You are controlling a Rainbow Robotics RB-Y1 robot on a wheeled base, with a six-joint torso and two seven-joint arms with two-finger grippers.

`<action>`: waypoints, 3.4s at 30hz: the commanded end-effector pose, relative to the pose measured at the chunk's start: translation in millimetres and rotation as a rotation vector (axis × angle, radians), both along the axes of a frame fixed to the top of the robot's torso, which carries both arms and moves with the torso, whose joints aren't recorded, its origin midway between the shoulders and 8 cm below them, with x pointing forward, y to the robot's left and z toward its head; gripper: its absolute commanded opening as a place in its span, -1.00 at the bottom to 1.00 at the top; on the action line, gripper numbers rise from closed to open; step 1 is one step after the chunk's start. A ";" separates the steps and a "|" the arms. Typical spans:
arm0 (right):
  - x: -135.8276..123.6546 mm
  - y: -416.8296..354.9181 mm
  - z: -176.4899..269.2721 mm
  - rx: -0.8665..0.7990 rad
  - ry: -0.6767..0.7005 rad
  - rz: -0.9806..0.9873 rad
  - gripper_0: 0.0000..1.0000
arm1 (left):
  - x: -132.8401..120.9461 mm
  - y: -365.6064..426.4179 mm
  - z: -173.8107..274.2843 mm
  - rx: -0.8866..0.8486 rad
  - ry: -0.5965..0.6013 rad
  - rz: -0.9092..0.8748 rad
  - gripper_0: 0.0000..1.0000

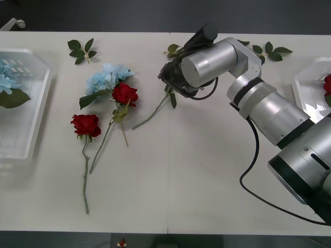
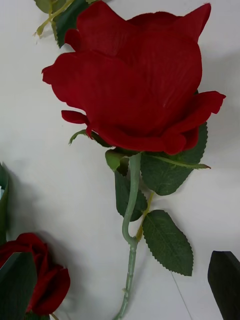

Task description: Put the red flowers into the right box and the blue flowers into the left box

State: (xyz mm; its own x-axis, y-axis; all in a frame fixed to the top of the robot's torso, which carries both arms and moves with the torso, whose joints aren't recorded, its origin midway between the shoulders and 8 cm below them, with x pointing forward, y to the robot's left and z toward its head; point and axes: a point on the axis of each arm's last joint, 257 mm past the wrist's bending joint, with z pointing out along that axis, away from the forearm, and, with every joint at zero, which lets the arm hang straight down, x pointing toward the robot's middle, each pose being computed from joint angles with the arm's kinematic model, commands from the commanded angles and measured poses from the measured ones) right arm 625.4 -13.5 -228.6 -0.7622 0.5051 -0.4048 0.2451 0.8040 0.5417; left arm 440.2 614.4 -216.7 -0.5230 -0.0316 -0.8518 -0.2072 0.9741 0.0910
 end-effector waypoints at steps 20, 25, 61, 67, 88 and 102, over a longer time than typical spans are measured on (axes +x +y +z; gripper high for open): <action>7.0 17.9 -27.1 -0.145 0.038 -0.118 1.00 | 23.1 -33.2 36.0 -0.041 0.037 -0.118 0.18; 7.4 14.8 -32.4 -0.147 0.041 -0.141 1.00 | 34.4 -98.3 55.8 -0.107 0.120 -0.286 0.56; 6.9 -10.7 0.9 -0.205 0.088 -0.078 -1.00 | 67.4 -322.2 -57.0 0.062 0.374 -0.624 1.00; 6.4 -44.0 35.2 -0.258 0.089 -0.028 -1.00 | 53.7 -314.2 -82.7 0.041 0.354 -0.611 1.00; -15.9 -253.3 123.1 -0.411 -0.014 0.037 -1.00 | 56.7 -317.9 -95.8 0.085 0.357 -0.577 0.61; -61.3 -436.1 139.8 -0.629 -0.033 0.073 -1.00 | 57.7 -324.1 -113.5 0.073 0.382 -0.564 0.57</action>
